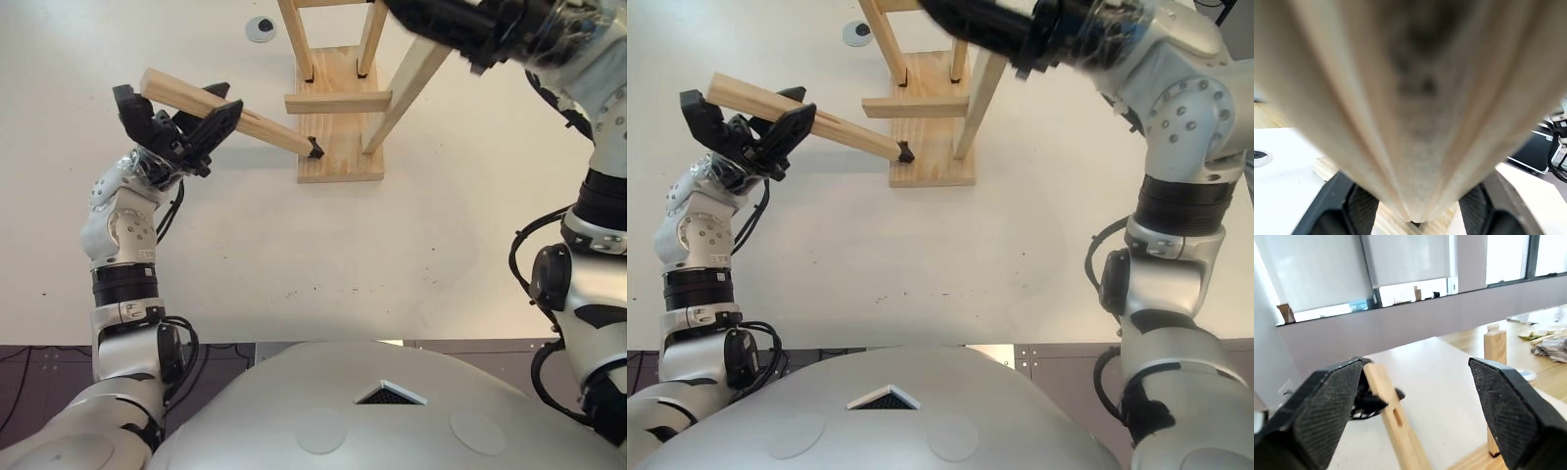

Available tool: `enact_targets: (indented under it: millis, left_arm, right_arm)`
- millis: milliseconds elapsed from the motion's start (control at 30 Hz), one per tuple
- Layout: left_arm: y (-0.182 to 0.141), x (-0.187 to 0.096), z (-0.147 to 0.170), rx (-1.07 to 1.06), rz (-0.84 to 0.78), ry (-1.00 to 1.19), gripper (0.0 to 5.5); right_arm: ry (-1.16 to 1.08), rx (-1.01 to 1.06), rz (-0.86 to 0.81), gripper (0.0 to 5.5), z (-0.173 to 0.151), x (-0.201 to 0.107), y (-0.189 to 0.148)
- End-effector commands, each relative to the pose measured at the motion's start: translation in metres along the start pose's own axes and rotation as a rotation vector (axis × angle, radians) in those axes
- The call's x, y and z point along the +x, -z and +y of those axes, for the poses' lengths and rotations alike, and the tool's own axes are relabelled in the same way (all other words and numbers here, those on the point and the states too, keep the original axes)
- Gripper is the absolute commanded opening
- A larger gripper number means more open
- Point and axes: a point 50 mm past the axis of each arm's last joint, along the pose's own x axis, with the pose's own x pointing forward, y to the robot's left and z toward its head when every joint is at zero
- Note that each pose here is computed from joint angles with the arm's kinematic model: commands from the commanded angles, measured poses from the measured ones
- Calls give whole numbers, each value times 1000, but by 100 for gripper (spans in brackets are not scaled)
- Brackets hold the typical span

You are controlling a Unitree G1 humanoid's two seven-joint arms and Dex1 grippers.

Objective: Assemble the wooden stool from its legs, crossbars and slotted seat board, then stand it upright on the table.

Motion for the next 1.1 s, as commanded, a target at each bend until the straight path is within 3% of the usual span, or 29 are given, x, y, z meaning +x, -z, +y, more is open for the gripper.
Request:
enact_targets:
  millis: [33,167,467,733,1100]
  left_arm:
    - [18,3,-13,-49,66,-3,203]
    - [13,7,-15,-7,29,-27,203]
    - [-41,36,-12,182,-106,18,203]
    - [-30,32,-16,228,118,160,203]
    - [-22,37,-10,271,166,175,203]
  right_arm:
    - [48,-3,-90,402,-5,3,-16]
    - [90,-6,-113,402,-7,0,-17]
    - [108,9,-136,402,-8,-2,-14]
    - [112,13,-134,402,-8,-1,-14]
    - [109,18,-120,402,-7,-1,-8]
